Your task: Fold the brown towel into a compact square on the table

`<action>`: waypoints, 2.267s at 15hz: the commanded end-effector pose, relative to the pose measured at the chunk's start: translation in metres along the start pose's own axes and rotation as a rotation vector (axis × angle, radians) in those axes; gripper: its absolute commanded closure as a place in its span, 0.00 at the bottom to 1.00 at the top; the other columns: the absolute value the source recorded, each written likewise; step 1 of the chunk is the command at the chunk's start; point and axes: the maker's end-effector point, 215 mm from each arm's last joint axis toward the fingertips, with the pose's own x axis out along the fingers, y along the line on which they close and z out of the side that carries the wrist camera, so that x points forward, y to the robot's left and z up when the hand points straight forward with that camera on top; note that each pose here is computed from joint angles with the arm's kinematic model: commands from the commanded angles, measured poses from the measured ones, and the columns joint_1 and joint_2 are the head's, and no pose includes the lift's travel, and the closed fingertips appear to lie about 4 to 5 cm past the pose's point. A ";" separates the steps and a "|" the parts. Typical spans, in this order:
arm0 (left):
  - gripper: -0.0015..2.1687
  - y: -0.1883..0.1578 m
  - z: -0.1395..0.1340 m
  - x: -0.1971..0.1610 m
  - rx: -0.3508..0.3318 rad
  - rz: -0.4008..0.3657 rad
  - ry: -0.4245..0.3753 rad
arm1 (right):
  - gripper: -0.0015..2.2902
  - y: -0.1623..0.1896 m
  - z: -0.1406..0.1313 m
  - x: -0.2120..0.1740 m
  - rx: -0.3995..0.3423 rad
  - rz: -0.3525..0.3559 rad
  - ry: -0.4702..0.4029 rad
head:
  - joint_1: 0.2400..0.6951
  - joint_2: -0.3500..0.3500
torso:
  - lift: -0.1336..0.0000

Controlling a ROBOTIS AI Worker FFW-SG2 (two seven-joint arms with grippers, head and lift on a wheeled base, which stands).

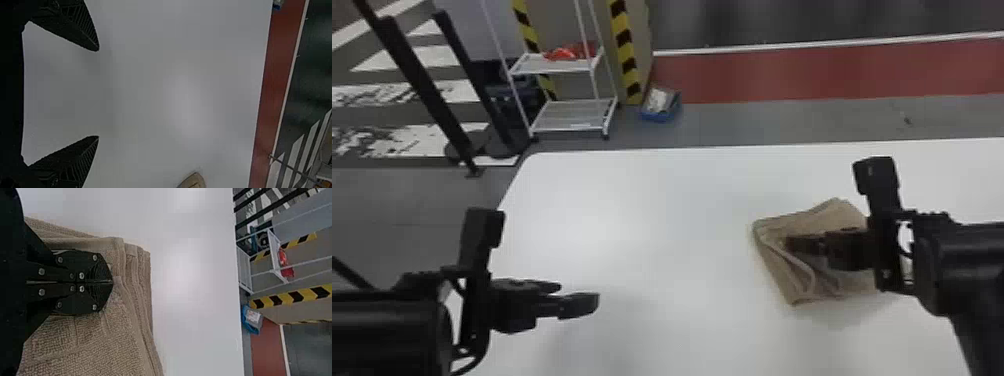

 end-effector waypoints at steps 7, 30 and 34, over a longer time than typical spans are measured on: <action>0.04 0.000 0.003 -0.005 -0.009 -0.003 -0.017 | 0.94 0.058 -0.029 -0.050 0.057 0.104 0.045 | 1.00 0.91 | 0.07; 0.04 -0.018 0.023 0.014 0.016 -0.042 -0.050 | 0.94 -0.069 -0.073 -0.162 0.316 0.010 0.072 | 1.00 0.52 | 0.07; 0.04 -0.009 0.019 0.009 0.004 -0.034 -0.058 | 0.94 -0.061 -0.062 -0.129 0.296 0.001 0.127 | 1.00 0.56 | 0.07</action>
